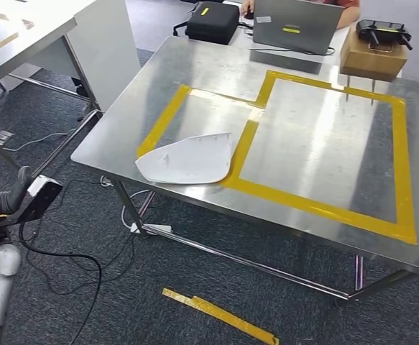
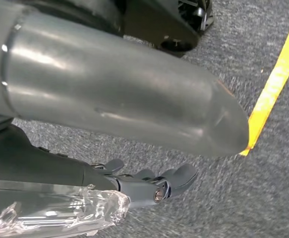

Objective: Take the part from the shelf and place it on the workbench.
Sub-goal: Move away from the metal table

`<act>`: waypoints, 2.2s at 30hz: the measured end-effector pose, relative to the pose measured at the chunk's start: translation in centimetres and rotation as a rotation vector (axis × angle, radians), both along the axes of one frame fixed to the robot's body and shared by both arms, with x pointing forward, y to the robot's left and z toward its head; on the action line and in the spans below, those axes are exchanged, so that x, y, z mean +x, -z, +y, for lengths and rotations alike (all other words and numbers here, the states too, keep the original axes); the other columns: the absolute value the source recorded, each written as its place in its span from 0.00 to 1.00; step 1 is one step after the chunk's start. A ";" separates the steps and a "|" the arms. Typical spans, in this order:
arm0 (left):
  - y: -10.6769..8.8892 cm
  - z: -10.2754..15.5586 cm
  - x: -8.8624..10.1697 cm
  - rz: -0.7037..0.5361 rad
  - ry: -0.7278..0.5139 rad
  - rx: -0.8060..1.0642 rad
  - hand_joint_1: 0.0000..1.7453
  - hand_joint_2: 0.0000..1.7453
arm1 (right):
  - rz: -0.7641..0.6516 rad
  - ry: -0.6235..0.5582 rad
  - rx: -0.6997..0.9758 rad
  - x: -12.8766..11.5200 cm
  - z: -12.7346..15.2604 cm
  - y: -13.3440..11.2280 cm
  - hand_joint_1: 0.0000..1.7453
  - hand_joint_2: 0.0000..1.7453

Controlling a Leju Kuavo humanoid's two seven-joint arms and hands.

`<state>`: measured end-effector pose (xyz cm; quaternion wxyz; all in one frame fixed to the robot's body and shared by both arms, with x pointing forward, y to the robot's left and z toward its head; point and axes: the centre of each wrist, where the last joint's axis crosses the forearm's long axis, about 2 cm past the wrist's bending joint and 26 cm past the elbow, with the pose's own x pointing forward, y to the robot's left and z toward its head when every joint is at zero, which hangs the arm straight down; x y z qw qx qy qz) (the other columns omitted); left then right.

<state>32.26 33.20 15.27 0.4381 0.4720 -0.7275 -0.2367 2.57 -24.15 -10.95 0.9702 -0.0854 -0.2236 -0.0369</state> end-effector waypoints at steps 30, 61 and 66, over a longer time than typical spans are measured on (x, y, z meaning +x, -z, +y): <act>6.4 3.3 -5.6 0.326 -0.199 -0.105 0.00 0.00 | 0.065 -0.015 -0.014 -0.5 -0.3 -0.3 0.00 0.00; 24.2 3.0 -24.8 0.981 -0.570 -0.858 0.00 0.00 | 0.010 -0.025 -0.052 0.2 -0.4 -0.5 0.00 0.00; 25.1 1.9 -27.0 0.979 -0.644 -1.021 0.00 0.00 | 0.010 -0.016 -0.044 0.3 -0.3 -0.4 0.00 0.00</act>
